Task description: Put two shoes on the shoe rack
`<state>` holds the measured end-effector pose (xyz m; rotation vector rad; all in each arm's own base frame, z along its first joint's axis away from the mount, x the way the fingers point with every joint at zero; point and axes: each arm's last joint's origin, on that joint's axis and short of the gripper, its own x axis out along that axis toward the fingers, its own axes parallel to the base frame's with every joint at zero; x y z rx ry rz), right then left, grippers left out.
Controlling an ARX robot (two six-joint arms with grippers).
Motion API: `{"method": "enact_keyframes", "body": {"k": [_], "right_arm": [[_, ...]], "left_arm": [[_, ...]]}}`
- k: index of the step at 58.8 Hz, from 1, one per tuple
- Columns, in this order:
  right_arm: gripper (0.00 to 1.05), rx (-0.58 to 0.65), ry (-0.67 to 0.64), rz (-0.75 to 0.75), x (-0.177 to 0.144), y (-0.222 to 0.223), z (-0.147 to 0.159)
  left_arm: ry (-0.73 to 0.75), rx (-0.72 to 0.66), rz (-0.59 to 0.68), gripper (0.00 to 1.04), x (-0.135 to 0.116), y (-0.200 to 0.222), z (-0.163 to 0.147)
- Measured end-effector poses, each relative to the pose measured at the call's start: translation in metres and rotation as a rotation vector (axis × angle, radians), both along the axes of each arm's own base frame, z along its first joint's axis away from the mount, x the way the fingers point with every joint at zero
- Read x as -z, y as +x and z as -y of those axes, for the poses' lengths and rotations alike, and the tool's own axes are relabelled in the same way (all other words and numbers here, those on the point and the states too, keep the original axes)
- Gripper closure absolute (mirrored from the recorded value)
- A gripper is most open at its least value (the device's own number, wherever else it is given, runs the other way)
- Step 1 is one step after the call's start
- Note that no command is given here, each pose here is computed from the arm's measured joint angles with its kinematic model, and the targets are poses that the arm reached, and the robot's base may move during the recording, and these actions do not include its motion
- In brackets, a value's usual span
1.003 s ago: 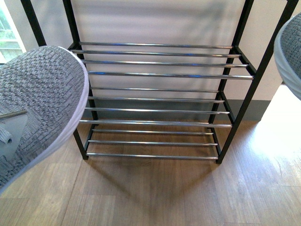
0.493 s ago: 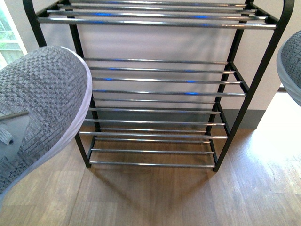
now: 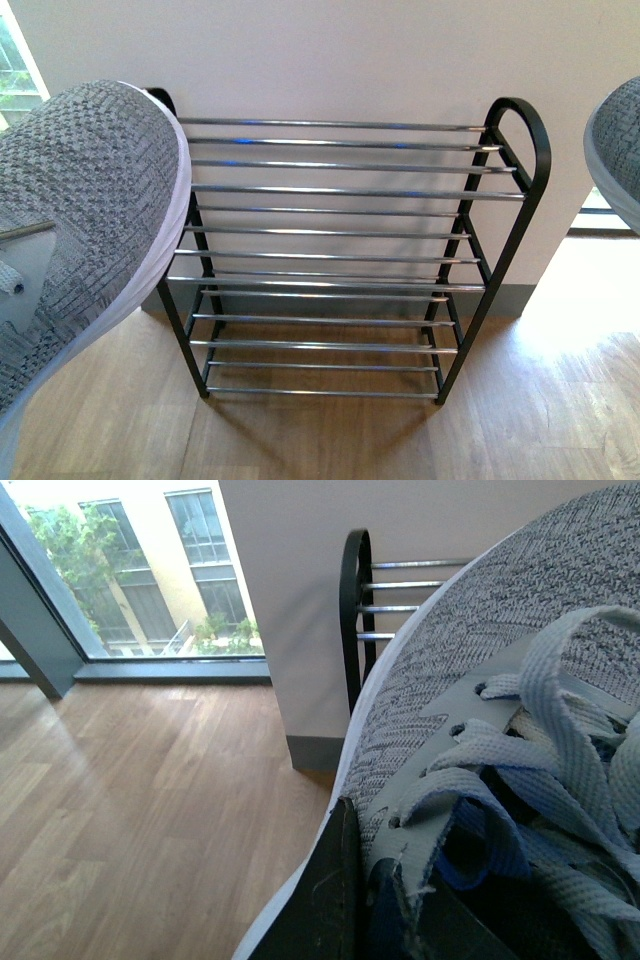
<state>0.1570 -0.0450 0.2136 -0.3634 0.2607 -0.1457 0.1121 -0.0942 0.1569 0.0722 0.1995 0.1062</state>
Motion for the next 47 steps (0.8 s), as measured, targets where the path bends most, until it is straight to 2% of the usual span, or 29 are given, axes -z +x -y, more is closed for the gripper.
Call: {"method": "enact_keyframes", "body": {"k": [12,19,26,36,47], "right_arm": [[1.03,-0.005,0.005,0.001,0.000,0.000,0.000],[1.03,-0.158,0.194,0.007,0.001,0.003,0.002],[1.03,-0.150,0.284,-0.017,-0.005,0.020,0.008],[1.03,-0.120,0.254,0.013,-0.032,0.056,0.013],[1.03,-0.111,0.226,0.008,-0.054,0.121,0.011]], "left_arm": [[0.001,-0.001,0.000,1.03,0.000,0.000,0.000],[0.001,-0.002,0.000,1.03,0.000,0.000,0.000],[0.001,-0.001,0.000,1.03,0.000,0.000,0.000],[0.000,0.000,0.000,1.03,0.000,0.000,0.000],[0.001,0.000,0.000,1.03,0.000,0.000,0.000]]}}
